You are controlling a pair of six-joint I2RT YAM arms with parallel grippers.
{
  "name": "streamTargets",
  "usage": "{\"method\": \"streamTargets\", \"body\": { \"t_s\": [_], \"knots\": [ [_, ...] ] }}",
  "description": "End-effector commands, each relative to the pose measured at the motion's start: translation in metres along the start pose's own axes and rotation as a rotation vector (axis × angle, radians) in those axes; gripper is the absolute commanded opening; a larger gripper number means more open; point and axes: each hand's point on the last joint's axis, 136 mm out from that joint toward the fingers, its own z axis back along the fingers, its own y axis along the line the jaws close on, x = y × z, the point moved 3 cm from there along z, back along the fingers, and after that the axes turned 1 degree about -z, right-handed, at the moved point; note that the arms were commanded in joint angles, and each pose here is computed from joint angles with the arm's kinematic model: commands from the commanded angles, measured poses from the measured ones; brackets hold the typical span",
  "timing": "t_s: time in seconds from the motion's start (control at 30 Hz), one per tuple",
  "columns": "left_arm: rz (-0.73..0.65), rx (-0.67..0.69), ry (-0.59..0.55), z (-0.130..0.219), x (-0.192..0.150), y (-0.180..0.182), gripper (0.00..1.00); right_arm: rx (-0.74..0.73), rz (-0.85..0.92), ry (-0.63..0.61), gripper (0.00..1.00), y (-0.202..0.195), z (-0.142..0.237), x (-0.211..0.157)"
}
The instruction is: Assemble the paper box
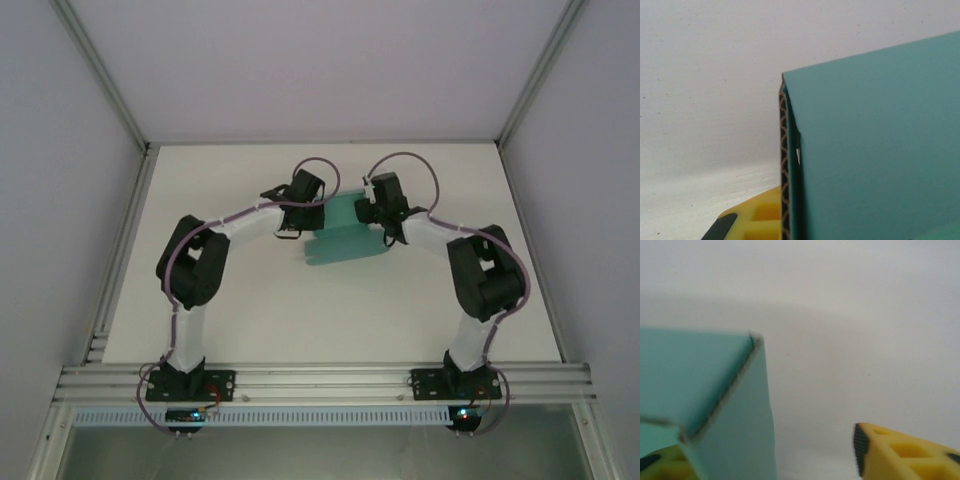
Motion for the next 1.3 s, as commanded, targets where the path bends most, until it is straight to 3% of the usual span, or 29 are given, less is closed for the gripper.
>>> {"method": "streamTargets", "body": {
  "t_s": [0.0,0.07,0.37,0.6,0.7,0.77,0.93,1.07,1.27],
  "knots": [
    [-0.037,-0.002,-0.007,0.018,0.003,-0.002,0.00,0.191,0.004,-0.145,0.75,0.017,0.034,0.036],
    [-0.033,-0.006,-0.015,0.019,0.004,-0.002,0.00,0.215,-0.026,-0.157,0.85,0.013,0.044,0.039],
    [-0.038,-0.021,-0.026,0.021,0.005,-0.004,0.00,0.185,-0.046,-0.037,0.86,0.003,0.048,0.013],
    [-0.052,-0.001,-0.014,0.017,0.001,0.003,0.00,0.222,-0.227,-0.165,0.93,-0.045,0.097,0.031],
    [-0.051,-0.042,-0.028,0.018,0.001,0.001,0.00,0.191,-0.286,-0.139,0.90,-0.067,0.105,0.020],
    [-0.042,-0.082,-0.036,0.020,0.002,-0.001,0.00,0.225,-0.288,-0.084,0.81,-0.071,0.104,0.010],
    [-0.055,-0.185,-0.069,0.030,0.007,-0.010,0.00,0.448,-0.270,0.035,0.79,-0.054,0.089,-0.010],
    [-0.068,-0.189,-0.072,0.034,0.007,-0.010,0.00,0.597,-0.230,0.036,0.74,-0.039,0.079,-0.006],
    [-0.062,-0.179,-0.066,0.033,0.006,-0.009,0.00,0.681,-0.168,0.081,0.68,-0.014,0.069,-0.005]
  ]
}}
